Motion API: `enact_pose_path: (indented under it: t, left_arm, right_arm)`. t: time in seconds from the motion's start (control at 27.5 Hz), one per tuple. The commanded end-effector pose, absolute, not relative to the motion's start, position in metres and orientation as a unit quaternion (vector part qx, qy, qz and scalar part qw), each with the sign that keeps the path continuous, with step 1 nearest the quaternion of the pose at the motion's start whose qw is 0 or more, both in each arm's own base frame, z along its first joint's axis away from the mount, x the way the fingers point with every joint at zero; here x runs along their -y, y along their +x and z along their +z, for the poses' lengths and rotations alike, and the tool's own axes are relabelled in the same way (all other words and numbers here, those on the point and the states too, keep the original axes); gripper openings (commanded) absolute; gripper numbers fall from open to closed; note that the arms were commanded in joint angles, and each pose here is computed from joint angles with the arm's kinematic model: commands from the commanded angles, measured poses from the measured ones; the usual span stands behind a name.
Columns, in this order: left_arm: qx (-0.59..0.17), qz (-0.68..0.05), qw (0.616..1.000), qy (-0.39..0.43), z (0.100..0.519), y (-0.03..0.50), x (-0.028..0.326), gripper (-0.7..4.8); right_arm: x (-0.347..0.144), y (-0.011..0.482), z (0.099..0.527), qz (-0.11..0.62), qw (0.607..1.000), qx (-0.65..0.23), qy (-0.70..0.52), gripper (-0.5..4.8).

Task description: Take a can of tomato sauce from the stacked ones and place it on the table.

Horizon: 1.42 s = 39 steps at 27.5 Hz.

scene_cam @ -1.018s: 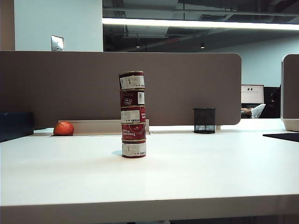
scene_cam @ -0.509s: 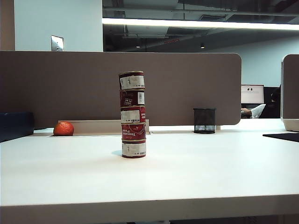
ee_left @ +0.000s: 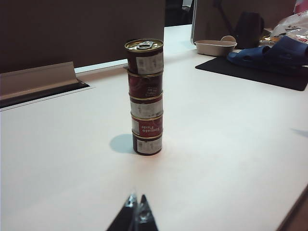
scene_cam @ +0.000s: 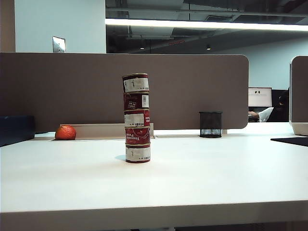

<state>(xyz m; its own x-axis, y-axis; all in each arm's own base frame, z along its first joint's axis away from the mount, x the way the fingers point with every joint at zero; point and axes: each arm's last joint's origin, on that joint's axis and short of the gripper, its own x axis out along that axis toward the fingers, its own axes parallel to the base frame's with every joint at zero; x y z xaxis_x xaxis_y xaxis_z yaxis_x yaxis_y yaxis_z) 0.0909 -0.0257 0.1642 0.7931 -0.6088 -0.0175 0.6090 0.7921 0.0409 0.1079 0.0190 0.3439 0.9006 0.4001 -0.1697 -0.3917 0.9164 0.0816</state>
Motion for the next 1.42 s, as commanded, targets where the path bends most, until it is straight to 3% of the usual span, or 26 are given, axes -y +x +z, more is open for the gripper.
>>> enact_pose_path:
  t: [0.04, 0.29, 0.4, 0.58, 0.87, 1.16, 1.42]
  left_arm:
    - [0.005, -0.333, 0.943, 0.022, 0.166, 0.090, 0.026, -0.06]
    - [0.005, -0.355, 0.935, 0.020, 0.166, 0.090, 0.027, -0.06]
    - [0.005, -0.356, 0.934, 0.020, 0.166, 0.089, 0.027, -0.06]
    - [0.005, -0.356, 0.934, 0.020, 0.166, 0.089, 0.027, -0.06]
    - [0.005, -0.356, 0.934, 0.020, 0.166, 0.089, 0.027, -0.06]
    - [0.004, -0.356, 0.934, 0.020, 0.166, 0.089, 0.027, -0.06]
    - [0.000, -0.355, 0.935, 0.019, 0.165, 0.090, 0.027, -0.06]
  right_arm:
    - [-0.024, 0.116, 0.363, 0.263, 0.960, -0.094, 0.028, 0.36]
    - [-0.046, 0.149, 0.394, 0.349, 0.929, -0.121, 0.030, 0.69]
    - [-0.061, 0.167, 0.398, 0.376, 0.915, -0.141, 0.029, 1.62]
    - [-0.082, 0.188, 0.394, 0.407, 0.897, -0.170, 0.026, 1.84]
    - [-0.114, 0.219, 0.374, 0.440, 0.875, -0.201, 0.021, 3.11]
    - [-0.133, 0.243, 0.353, 0.441, 0.868, -0.228, 0.019, 4.78]
    - [-0.149, 0.268, 0.347, 0.445, 0.871, -0.204, 0.030, 4.79]
